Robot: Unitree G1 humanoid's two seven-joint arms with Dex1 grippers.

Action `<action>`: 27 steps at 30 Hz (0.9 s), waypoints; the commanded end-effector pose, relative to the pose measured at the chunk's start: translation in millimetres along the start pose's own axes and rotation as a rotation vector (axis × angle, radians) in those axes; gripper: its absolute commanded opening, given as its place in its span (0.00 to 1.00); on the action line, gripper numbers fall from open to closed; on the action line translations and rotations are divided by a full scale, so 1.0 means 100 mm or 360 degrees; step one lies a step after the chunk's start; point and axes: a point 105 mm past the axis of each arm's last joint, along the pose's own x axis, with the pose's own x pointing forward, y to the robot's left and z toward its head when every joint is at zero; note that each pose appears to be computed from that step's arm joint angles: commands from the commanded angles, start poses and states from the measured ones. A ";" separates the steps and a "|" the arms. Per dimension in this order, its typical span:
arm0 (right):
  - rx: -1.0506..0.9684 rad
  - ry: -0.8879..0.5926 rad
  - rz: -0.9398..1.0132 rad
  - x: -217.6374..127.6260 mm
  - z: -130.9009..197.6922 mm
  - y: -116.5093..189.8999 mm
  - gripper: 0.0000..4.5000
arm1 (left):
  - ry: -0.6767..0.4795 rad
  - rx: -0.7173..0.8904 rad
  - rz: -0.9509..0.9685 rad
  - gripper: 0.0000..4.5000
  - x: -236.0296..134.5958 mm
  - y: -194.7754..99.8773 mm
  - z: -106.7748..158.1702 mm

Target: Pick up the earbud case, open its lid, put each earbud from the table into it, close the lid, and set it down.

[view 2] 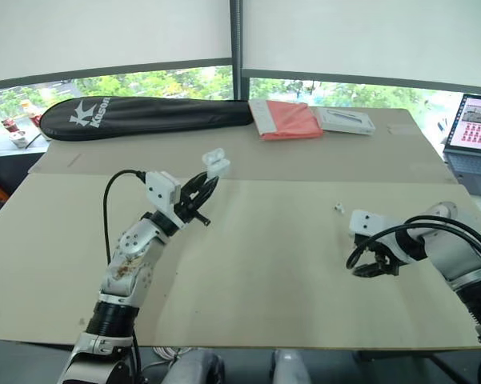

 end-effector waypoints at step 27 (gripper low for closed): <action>-0.0137 0.0057 -0.0027 0.05 -0.05 -0.05 0.44 | -0.0053 0.0042 0.0034 0.10 -0.03 0.02 0.11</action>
